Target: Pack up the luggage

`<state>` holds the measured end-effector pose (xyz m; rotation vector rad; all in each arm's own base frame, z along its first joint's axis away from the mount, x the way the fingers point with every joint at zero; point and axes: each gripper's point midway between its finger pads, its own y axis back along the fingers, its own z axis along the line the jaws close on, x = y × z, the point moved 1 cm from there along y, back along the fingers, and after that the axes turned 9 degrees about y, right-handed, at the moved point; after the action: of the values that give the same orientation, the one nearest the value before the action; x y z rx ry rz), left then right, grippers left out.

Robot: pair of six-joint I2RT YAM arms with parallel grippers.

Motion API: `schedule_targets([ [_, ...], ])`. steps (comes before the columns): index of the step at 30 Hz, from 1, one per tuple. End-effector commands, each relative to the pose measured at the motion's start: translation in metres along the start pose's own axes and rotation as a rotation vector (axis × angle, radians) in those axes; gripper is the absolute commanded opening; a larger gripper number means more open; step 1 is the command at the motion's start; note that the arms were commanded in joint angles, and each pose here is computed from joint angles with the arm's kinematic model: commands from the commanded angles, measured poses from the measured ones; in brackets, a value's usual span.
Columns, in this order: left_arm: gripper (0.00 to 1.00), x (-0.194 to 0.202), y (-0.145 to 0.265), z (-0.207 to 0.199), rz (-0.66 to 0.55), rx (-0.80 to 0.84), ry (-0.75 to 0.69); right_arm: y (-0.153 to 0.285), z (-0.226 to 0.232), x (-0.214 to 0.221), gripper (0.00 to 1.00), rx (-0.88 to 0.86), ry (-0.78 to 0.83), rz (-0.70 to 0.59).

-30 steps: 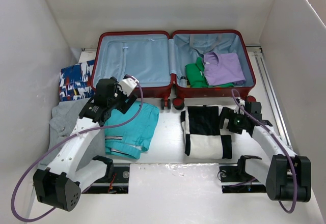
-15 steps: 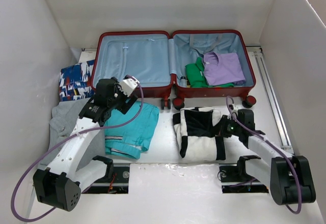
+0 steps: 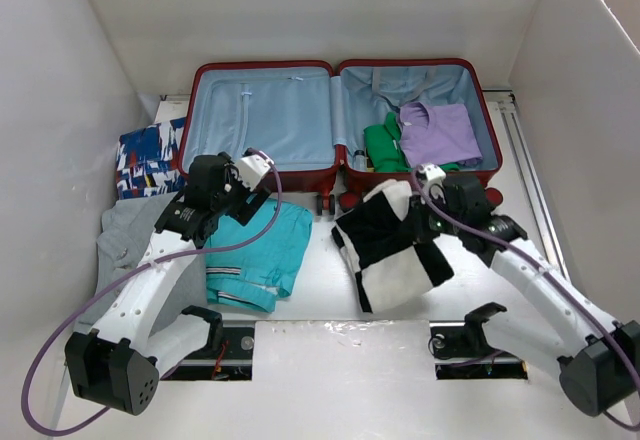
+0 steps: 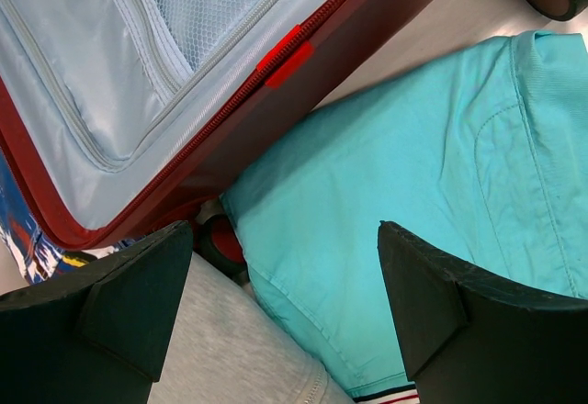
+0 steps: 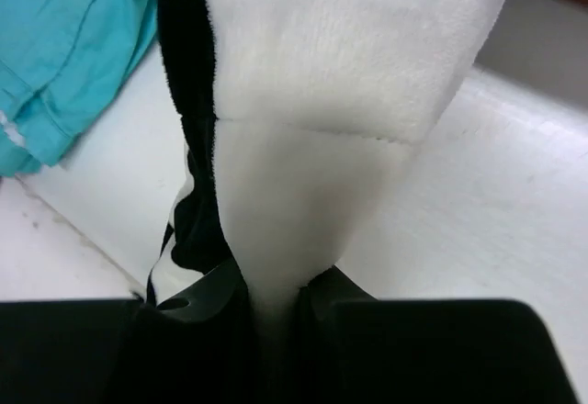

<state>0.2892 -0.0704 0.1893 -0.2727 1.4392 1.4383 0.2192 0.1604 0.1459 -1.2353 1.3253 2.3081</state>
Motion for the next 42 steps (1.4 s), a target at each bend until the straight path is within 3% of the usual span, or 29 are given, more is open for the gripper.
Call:
schedule_targets([
  [1,0.78,-0.014,0.007,0.006,-0.037,-0.015,-0.002,0.003,-0.006,-0.031,0.0,0.04,0.21,0.02],
  [7,0.78,-0.011,0.005,0.011,-0.018,-0.041,-0.022,0.003,-0.011,-0.111,0.0,0.091,0.486,0.015],
  [11,0.78,-0.01,0.003,0.015,-0.01,-0.061,-0.031,0.023,-0.035,-0.208,0.0,0.126,0.617,-0.155],
  [12,0.78,-0.008,0.001,0.015,0.0,-0.058,-0.03,0.011,-0.047,-0.218,0.0,0.121,0.646,-0.143],
  [15,0.8,-0.003,-0.003,0.017,0.018,-0.074,-0.03,0.021,-0.065,-0.275,0.0,0.111,0.671,-0.249],
  [21,0.8,0.013,-0.012,0.024,0.092,-0.121,-0.053,-0.05,-0.133,-0.323,0.0,-0.02,0.596,-0.336],
  [22,0.8,0.016,-0.018,0.025,0.112,-0.124,-0.065,-0.047,-0.143,-0.346,0.0,-0.009,0.612,-0.4],
  [23,0.8,0.019,-0.02,0.026,0.126,-0.13,-0.066,-0.087,-0.159,-0.333,0.0,-0.059,0.538,-0.369],
  [25,0.8,0.025,-0.026,0.03,0.163,-0.151,-0.078,-0.105,-0.18,-0.337,0.0,-0.105,0.48,-0.414],
  [26,0.8,0.028,-0.027,0.032,0.178,-0.159,-0.079,-0.135,-0.197,-0.331,0.0,-0.149,0.388,-0.445],
  [31,0.8,0.041,-0.037,0.034,0.244,-0.172,-0.086,-0.195,-0.284,-0.299,0.0,-0.089,0.057,-0.518],
  [35,0.8,0.043,-0.04,0.037,0.265,-0.187,-0.09,-0.205,-0.342,-0.276,0.0,0.079,-0.13,-0.518],
  [42,0.8,0.043,-0.047,0.037,0.284,-0.179,-0.092,-0.193,-0.375,-0.28,0.0,0.263,-0.228,-0.567],
])
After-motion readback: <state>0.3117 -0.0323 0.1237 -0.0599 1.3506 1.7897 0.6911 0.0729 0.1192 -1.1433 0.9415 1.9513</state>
